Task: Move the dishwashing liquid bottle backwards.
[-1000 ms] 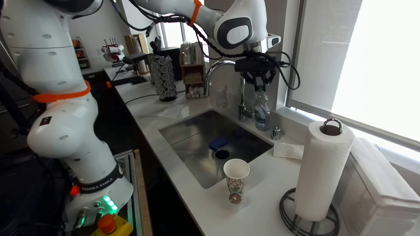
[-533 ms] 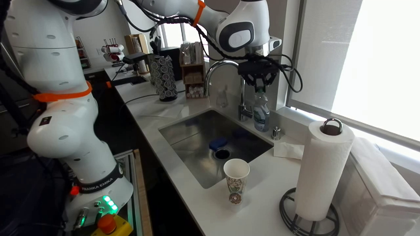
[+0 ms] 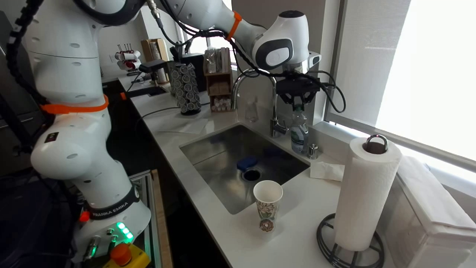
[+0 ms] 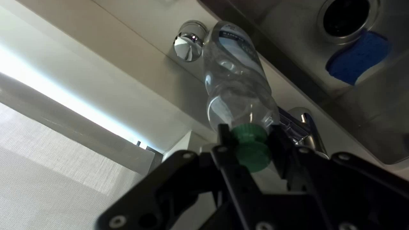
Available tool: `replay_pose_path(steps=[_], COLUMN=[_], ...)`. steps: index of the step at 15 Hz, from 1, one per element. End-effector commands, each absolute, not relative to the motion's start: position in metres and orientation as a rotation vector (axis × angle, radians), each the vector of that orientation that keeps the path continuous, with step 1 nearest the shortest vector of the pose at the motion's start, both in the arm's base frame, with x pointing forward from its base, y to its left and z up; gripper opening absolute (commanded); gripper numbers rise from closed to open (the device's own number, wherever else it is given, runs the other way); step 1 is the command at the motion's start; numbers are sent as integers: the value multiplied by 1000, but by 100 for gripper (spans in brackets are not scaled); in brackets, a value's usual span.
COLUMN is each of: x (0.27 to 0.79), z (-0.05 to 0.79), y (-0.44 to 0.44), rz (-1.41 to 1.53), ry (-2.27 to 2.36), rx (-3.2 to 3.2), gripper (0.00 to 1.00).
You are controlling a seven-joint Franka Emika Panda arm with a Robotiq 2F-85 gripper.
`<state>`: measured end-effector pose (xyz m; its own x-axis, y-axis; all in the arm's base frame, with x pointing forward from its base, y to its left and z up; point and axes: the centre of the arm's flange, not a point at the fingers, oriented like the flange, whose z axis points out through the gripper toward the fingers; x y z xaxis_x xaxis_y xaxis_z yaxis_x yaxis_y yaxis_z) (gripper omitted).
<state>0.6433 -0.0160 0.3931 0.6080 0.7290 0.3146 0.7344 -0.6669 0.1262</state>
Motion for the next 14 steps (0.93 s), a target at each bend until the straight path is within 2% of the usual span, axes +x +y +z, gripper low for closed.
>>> replay_pose_path(steps=[1,14], x=[669,711], z=[390,372], y=[-8,10], rz=[-585,-577], ry=[-1312,-1326], rx=[-2753,-2698], gripper=[9,9])
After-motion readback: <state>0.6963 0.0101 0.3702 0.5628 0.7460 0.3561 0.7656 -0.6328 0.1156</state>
